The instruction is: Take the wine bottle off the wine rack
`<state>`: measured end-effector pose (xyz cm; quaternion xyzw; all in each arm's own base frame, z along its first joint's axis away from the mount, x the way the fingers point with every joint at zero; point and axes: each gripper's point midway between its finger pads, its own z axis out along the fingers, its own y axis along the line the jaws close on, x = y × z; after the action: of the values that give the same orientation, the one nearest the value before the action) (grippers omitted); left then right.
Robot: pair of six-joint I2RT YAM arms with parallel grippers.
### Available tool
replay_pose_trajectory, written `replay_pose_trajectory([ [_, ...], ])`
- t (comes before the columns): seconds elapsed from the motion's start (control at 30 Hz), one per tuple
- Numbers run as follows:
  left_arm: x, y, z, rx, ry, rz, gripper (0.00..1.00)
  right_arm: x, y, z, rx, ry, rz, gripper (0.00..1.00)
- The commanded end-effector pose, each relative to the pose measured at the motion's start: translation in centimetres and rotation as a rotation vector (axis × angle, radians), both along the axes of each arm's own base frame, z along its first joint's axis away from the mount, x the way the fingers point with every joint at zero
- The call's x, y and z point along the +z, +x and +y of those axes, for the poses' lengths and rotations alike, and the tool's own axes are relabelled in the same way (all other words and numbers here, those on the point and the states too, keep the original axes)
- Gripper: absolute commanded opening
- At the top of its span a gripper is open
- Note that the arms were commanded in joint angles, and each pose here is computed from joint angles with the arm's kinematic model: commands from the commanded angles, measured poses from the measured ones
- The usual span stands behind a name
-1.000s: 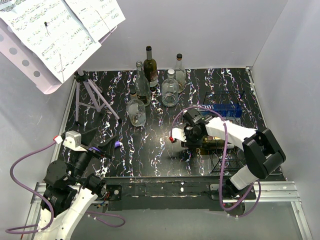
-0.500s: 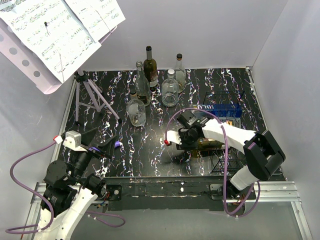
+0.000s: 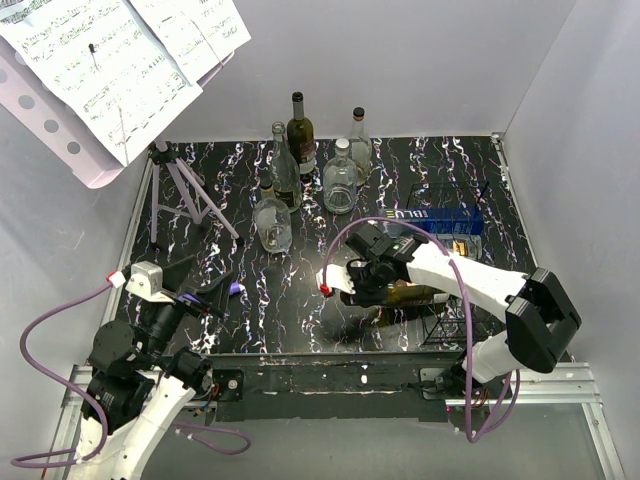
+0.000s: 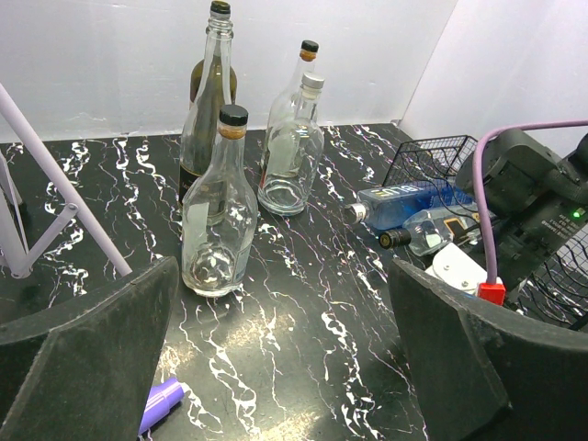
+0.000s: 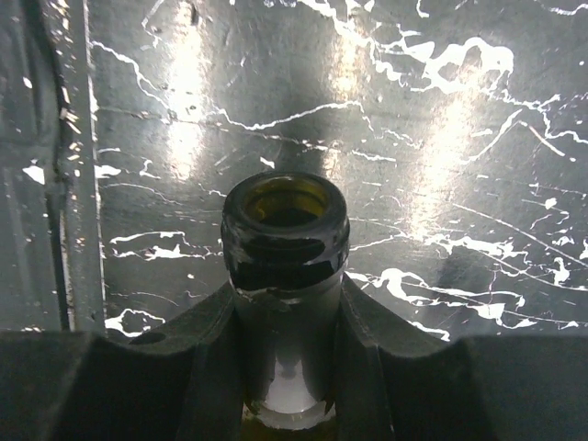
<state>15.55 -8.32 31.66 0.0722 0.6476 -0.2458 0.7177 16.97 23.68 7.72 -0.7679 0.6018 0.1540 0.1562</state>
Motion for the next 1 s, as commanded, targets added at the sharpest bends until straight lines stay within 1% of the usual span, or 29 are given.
replay_pose_trajectory([
  [0.0, 0.6, -0.2, -0.1, -0.013, 0.001, -0.01, 0.98, 3.2, -1.1, 1.7, -0.023, 0.064, 0.033, 0.01],
  [0.13, 0.6, -0.3, -0.1, -0.012, 0.001, -0.012, 0.98, 3.5, -2.1, 2.2, -0.01, 0.046, 0.047, 0.01],
  [0.33, 0.7, -0.3, -0.1, -0.01, 0.0, -0.013, 0.98, 4.8, -3.3, 3.7, 0.005, 0.091, 0.065, 0.01],
  [0.53, 0.6, -0.2, 0.1, -0.004, 0.0, -0.013, 0.98, 6.5, -5.0, 5.8, 0.059, 0.142, 0.073, 0.01],
  [0.63, 0.6, -0.3, 0.1, -0.004, -0.001, -0.014, 0.98, 8.0, -5.6, 6.8, 0.074, 0.185, 0.073, 0.01],
  [0.97, 0.8, -0.4, 0.3, 0.002, -0.007, -0.02, 0.98, 13.4, -6.9, 10.3, 0.066, 0.41, 0.108, 0.01],
])
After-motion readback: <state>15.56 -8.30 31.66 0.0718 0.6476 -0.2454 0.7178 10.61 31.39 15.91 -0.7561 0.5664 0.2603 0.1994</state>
